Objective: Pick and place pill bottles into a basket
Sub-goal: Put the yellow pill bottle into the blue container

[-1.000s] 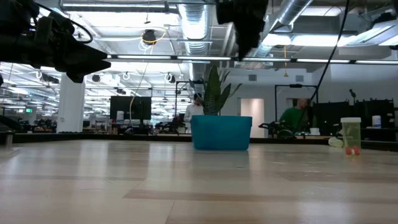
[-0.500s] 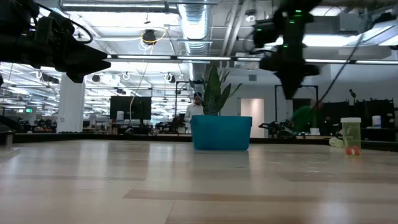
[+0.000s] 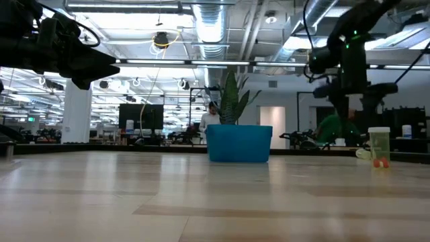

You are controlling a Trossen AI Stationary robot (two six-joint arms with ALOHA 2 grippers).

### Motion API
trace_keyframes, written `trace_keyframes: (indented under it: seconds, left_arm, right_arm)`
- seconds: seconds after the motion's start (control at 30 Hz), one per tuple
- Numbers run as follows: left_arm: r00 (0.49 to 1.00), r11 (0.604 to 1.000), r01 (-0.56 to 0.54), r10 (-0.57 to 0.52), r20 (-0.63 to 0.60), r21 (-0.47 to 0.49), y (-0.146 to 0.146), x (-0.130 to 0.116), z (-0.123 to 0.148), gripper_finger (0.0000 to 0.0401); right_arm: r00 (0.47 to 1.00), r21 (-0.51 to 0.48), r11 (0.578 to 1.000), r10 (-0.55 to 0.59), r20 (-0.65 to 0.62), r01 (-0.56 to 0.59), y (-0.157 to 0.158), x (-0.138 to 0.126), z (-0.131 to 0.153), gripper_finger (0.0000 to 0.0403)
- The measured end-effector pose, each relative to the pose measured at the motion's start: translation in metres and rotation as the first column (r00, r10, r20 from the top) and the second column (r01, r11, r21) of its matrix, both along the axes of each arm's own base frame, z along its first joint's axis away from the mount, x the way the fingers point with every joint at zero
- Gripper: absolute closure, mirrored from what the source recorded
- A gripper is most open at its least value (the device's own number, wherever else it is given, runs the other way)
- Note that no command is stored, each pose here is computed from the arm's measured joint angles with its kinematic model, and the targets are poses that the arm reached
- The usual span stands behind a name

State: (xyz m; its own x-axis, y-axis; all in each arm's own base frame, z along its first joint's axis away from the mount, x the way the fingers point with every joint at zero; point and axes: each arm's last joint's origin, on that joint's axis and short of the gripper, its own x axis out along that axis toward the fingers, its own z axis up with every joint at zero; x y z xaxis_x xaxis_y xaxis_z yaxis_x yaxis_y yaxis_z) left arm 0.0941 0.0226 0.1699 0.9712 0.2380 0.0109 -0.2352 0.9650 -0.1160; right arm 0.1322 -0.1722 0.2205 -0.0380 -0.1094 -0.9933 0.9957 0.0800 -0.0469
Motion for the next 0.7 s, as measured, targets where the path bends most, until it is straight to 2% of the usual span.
trace_keyframes:
  seconds: [0.13, 0.27, 0.47, 0.63, 0.7]
  left_arm:
    - [1.000, 1.000, 0.000, 0.000, 0.000, 0.000, 0.000, 0.000, 0.000, 0.0213]
    - [1.000, 1.000, 0.000, 0.000, 0.000, 0.000, 0.000, 0.000, 0.000, 0.0213]
    - [1.000, 1.000, 0.000, 0.000, 0.000, 0.000, 0.000, 0.000, 0.000, 0.0213]
    - [1.000, 1.000, 0.000, 0.000, 0.000, 0.000, 0.000, 0.000, 0.000, 0.0213]
    - [1.000, 1.000, 0.000, 0.000, 0.000, 0.000, 0.000, 0.000, 0.000, 0.0213]
  right_arm:
    - [0.994, -0.047, 0.993, -0.103, 0.030, 0.105, -0.018, -0.002, -0.015, 0.0089]
    - [0.978, -0.122, 0.971, -0.207, 0.012, 0.207, -0.027, 0.004, -0.024, 0.0073]
    - [0.949, -0.200, 0.939, -0.301, -0.092, 0.278, -0.027, 0.015, -0.038, 0.0083]
    - [0.871, -0.257, 0.879, -0.453, -0.192, 0.401, -0.019, 0.017, -0.047, 0.0101]
    - [0.861, -0.254, 0.873, -0.468, -0.198, 0.416, -0.019, 0.020, -0.053, 0.0105]
